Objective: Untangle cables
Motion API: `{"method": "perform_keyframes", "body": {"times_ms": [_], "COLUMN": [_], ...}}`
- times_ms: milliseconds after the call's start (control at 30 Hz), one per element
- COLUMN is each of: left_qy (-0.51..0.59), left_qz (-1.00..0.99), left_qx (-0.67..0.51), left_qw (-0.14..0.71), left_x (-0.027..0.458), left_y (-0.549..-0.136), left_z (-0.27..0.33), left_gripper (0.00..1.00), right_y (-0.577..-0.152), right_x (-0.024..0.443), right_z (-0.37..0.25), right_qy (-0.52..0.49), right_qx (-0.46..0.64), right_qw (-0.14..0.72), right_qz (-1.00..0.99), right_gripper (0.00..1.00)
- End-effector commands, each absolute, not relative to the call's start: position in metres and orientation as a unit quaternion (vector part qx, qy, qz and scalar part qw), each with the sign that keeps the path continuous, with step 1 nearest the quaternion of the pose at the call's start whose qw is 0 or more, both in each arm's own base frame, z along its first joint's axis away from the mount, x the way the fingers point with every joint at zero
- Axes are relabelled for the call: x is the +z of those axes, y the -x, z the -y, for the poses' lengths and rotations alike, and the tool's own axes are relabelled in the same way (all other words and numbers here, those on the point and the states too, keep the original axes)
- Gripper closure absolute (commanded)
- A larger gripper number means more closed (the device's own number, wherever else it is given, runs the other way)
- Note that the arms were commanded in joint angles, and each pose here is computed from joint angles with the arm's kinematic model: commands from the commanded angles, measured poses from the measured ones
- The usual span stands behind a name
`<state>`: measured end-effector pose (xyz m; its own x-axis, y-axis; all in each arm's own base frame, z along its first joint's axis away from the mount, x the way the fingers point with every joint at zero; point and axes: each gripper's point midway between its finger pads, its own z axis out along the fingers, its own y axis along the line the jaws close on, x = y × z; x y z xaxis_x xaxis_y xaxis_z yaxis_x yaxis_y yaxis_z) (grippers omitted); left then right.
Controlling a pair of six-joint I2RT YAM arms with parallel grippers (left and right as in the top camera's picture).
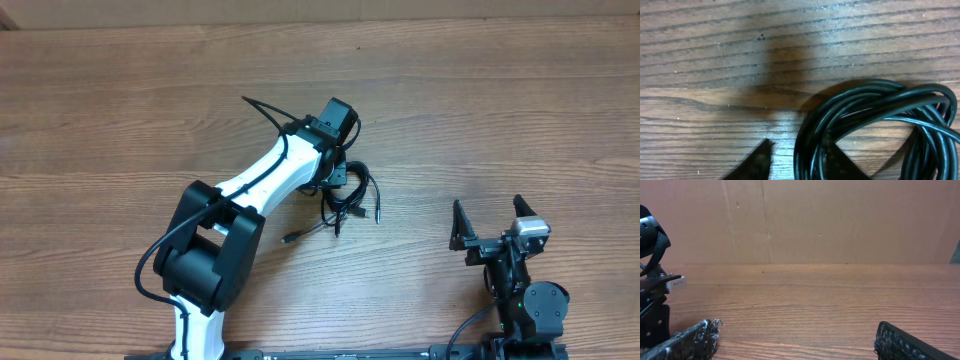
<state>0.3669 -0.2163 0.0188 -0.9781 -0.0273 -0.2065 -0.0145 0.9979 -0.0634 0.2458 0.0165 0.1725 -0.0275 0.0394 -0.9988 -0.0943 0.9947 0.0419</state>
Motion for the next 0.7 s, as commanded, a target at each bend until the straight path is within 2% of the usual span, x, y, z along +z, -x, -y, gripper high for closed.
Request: {"method": "perform_keyframes", "body": {"times_ms": [0,33,100,267,300,333,433,533,567,600,667], "left_qy": [0.017,0.017,0.017,0.025,0.026,0.026,0.026,0.025,0.024,0.019,-0.003], "left_qz": [-0.995,-0.995,-0.995,-0.996,-0.996,-0.997,-0.997,-0.997,-0.997,-0.998,-0.997], "left_qx": [-0.031,-0.031,-0.030,-0.024,-0.024,-0.024,-0.027,-0.027,-0.027,-0.029,-0.039], "left_qw": [0.094,0.094,0.093,0.082,0.078,0.071,0.062,0.062,0.061,0.061,0.059], "left_x": [0.012,0.012,0.012,0.002,-0.001,-0.006,-0.011,-0.011,-0.011,-0.011,-0.011], "left_y": [-0.365,-0.365,-0.364,-0.362,-0.361,-0.359,-0.357,-0.357,-0.357,-0.357,-0.357], "left_z": [0.219,0.219,0.219,0.217,0.217,0.218,0.219,0.217,0.217,0.218,0.222], "left_gripper": [0.53,0.47,0.48,0.73,0.81,0.83,0.77,0.54,0.53,0.65,0.96], "right_y": [-0.246,-0.246,-0.246,-0.246,-0.246,-0.246,-0.246,-0.246,-0.246,-0.246,-0.246], "right_x": [0.170,0.170,0.170,0.170,0.170,0.170,0.170,0.170,0.170,0.170,0.170], "right_z": [-0.017,-0.017,-0.017,-0.017,-0.017,-0.017,-0.017,-0.017,-0.017,-0.017,-0.017], "right_qy": [0.021,0.021,0.021,0.021,0.021,0.021,0.021,0.021,0.021,0.021,0.021], "right_qx": [0.046,0.046,0.046,0.046,0.046,0.046,0.046,0.046,0.046,0.046,0.046], "right_qw": [0.698,0.698,0.698,0.698,0.698,0.698,0.698,0.698,0.698,0.698,0.698], "right_qz": [-0.714,-0.714,-0.714,-0.714,-0.714,-0.714,-0.714,-0.714,-0.714,-0.714,-0.714], "right_gripper": [0.00,0.00,0.00,0.00,0.00,0.00,0.00,0.00,0.00,0.00,0.00]}}
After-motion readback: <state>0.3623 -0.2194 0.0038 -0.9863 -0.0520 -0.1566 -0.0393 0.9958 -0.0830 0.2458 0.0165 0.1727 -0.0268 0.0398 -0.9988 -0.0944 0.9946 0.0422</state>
